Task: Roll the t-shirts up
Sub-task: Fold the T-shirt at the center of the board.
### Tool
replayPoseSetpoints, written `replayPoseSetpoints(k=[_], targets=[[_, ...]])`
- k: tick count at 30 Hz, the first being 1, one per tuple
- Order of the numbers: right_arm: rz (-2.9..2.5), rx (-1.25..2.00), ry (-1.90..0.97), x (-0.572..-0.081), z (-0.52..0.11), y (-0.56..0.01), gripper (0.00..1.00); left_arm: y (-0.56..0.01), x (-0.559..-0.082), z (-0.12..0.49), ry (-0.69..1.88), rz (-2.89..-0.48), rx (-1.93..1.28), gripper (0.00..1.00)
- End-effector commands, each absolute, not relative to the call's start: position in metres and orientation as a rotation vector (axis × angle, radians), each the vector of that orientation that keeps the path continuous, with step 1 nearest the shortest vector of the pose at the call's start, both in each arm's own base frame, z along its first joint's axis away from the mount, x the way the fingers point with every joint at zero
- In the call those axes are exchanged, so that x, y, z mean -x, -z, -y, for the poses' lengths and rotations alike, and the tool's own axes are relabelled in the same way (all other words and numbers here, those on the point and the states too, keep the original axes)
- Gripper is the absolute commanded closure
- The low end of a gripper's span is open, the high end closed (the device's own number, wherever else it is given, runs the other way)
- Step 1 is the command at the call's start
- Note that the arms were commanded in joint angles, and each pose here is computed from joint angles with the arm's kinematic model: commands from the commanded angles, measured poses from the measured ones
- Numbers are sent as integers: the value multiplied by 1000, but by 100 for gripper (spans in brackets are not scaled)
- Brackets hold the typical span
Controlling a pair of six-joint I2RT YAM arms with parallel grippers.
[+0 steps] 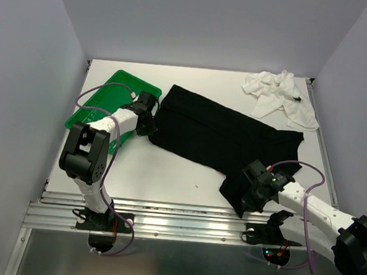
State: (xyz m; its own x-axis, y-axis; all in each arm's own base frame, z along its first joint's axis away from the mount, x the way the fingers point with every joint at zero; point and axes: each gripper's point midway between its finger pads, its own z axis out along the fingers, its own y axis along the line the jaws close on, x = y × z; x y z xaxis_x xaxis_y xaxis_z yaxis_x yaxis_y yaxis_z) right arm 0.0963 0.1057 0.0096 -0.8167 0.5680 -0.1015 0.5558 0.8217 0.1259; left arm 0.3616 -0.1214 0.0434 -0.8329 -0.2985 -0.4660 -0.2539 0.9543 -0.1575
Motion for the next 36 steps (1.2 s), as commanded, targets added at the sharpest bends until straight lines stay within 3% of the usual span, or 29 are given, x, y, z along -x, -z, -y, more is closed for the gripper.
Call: replayPoseSetpoints(k=[1,25,36], targets=[[-2676,-874,-110,-134,-98,-24,99,-76,-374,124,156,-2529,371,100],[-2459,-825,-64,-160,-74,-146,99,-116,-386,130,211,-2472,352,100],[-2541,-801,-62,-138,-71,-144,99,-99,-326,119,245,-2523,367,100]])
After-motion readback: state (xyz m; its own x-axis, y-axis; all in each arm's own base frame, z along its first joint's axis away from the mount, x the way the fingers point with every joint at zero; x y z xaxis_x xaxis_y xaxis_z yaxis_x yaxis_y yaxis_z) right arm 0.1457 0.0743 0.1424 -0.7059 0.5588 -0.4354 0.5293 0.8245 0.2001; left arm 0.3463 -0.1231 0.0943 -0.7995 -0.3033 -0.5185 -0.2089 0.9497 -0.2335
